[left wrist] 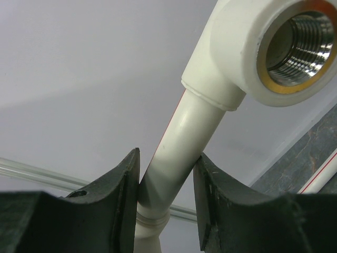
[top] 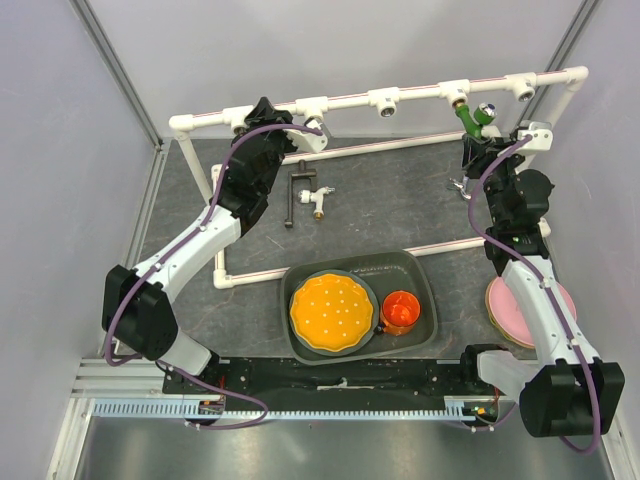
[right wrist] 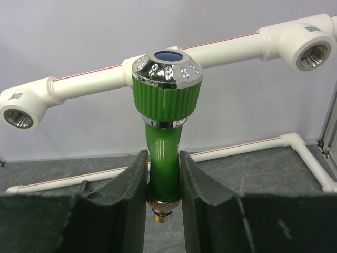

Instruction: Install the water faucets

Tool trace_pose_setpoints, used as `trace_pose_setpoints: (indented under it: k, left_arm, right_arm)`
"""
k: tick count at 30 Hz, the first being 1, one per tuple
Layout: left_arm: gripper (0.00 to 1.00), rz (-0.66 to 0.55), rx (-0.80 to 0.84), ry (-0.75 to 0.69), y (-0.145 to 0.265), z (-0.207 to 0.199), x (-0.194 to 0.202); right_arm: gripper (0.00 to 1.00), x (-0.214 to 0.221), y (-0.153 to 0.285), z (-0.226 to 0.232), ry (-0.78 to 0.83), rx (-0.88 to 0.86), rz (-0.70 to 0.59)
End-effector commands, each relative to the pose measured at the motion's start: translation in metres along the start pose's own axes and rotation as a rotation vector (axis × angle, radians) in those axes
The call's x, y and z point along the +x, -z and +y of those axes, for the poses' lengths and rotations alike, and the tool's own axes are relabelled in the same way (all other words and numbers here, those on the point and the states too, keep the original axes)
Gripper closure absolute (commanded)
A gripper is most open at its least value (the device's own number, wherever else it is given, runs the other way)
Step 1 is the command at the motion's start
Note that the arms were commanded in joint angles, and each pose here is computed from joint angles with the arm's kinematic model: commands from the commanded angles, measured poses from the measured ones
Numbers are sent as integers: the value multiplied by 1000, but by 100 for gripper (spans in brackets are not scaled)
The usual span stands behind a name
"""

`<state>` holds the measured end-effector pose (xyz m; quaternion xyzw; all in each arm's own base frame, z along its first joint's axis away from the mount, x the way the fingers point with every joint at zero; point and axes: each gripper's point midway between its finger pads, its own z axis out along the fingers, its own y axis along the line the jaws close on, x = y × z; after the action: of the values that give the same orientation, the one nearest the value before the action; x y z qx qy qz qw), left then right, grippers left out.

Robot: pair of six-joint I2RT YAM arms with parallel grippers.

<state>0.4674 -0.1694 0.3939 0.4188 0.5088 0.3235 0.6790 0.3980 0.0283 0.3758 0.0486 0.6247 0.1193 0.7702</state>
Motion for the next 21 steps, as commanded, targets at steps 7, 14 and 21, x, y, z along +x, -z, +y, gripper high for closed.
trace_pose_setpoints:
  k: [7,14,21]
  left_arm:
    - [98,53,0,125,6,-3,6]
    - [98,46,4,126,7,-3,3]
    - [98,47,3,127,7,-2,3]
  right_arm:
    - [100,-57,2,21,-5,-76,-141]
    - [100,-47,-3,18,-3,-71,-111]
    - [100,-38,-2,2,20,7,-93]
